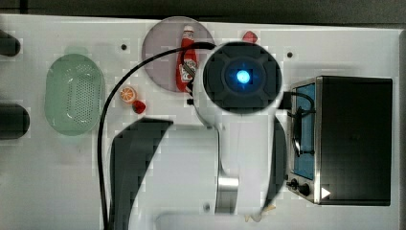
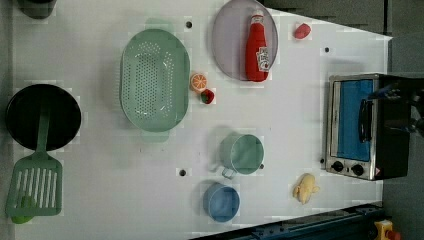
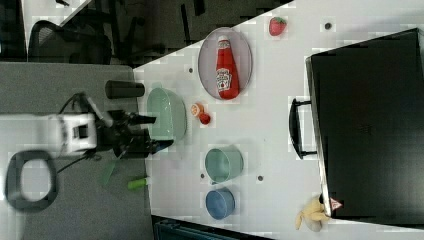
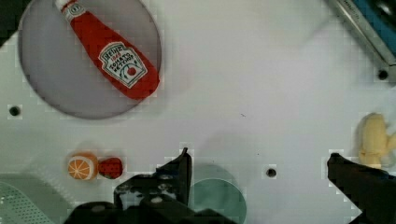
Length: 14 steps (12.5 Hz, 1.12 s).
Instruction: Pick ketchup from plate and place it on table.
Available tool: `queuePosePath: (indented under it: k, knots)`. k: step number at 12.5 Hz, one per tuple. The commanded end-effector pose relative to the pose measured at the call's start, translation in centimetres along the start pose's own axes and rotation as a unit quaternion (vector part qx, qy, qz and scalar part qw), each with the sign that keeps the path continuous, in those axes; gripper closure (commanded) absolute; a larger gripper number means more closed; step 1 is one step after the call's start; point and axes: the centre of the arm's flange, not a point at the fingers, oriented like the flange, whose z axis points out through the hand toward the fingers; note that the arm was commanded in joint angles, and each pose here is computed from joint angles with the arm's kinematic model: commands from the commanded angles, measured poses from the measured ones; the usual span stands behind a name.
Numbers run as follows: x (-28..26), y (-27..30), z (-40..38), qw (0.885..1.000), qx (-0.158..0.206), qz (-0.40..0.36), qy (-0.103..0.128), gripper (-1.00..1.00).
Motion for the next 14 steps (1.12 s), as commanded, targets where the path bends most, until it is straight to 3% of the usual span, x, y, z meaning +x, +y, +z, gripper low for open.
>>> queuePosePath:
  k: [1, 5, 10, 12, 14]
  knots:
    - [-0.1, -3.6, 5.2, 0.999, -0.020, -0.028, -0.031, -1.00]
    - [2.0, -7.0, 9.8, 0.990, -0.006, -0.138, -0.036, -1.00]
    - [5.0, -10.3, 15.5, 0.966, -0.003, -0.255, -0.051, -1.00]
    - [5.8, -12.2, 17.7, 0.955, -0.001, -0.294, -0.038, -1.00]
    - [6.5, -14.3, 19.9, 0.943, -0.003, -0.334, -0.007, -1.00]
